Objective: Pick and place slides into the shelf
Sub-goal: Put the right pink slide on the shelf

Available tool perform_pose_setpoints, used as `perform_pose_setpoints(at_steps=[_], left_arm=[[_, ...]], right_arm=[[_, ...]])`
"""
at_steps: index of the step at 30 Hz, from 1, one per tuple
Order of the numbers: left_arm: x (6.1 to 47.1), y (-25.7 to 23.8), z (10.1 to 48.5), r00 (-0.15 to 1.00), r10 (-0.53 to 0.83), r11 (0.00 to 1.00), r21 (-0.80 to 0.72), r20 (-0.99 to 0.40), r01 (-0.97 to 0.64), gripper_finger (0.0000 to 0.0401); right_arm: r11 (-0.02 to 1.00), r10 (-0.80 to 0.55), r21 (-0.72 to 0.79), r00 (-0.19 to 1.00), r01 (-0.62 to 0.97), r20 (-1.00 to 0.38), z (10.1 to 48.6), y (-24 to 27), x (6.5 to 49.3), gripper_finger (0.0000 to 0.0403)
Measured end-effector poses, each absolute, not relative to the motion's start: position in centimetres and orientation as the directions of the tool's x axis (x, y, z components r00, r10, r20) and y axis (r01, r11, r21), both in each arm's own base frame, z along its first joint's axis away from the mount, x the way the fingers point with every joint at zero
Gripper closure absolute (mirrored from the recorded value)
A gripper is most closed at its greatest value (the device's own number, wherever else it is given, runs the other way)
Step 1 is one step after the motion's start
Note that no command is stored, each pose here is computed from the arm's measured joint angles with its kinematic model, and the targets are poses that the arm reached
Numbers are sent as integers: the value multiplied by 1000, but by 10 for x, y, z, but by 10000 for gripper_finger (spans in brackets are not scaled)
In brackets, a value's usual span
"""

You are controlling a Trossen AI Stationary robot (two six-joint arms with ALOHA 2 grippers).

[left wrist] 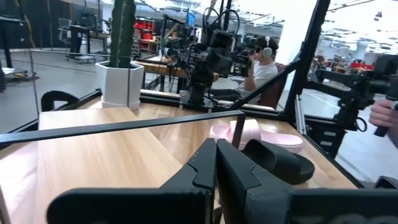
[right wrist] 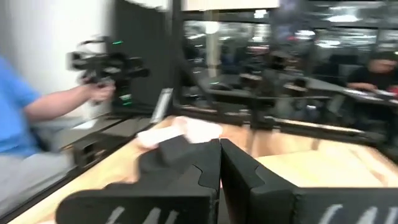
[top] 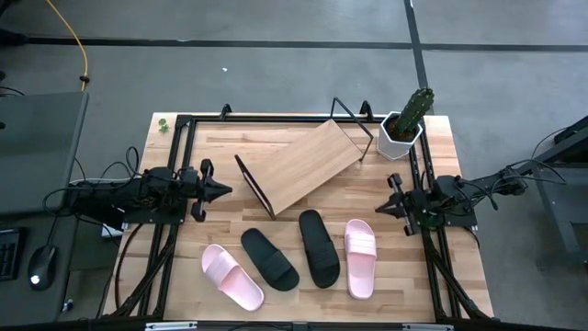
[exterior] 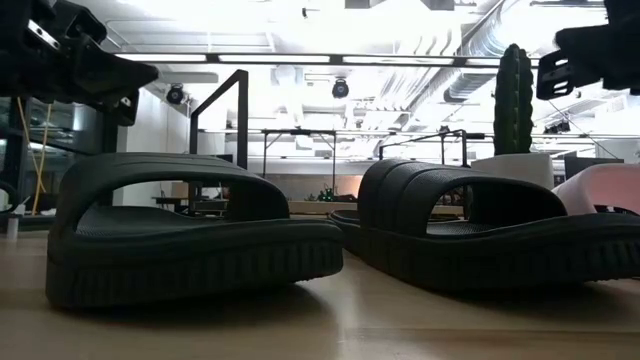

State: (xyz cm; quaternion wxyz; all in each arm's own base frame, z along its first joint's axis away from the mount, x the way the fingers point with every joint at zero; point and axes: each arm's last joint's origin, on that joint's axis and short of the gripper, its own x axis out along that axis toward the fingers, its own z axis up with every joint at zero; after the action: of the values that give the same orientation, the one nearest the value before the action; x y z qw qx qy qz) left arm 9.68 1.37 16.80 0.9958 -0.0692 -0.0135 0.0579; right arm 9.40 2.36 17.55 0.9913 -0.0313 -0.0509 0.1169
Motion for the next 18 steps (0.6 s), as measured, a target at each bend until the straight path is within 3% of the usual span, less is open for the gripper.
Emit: perform_pose_setpoints(at_steps=[5,18], left_arm=[[97,14,168,993,113,972,-210,18,-107,400],[97,14,168,990,138,974,-183,17,-133,400]], right_arm=[[996,84,28,992,-87,91,175,19,95,403],[997,-6,80,996,-1,89,175,17,95,403]])
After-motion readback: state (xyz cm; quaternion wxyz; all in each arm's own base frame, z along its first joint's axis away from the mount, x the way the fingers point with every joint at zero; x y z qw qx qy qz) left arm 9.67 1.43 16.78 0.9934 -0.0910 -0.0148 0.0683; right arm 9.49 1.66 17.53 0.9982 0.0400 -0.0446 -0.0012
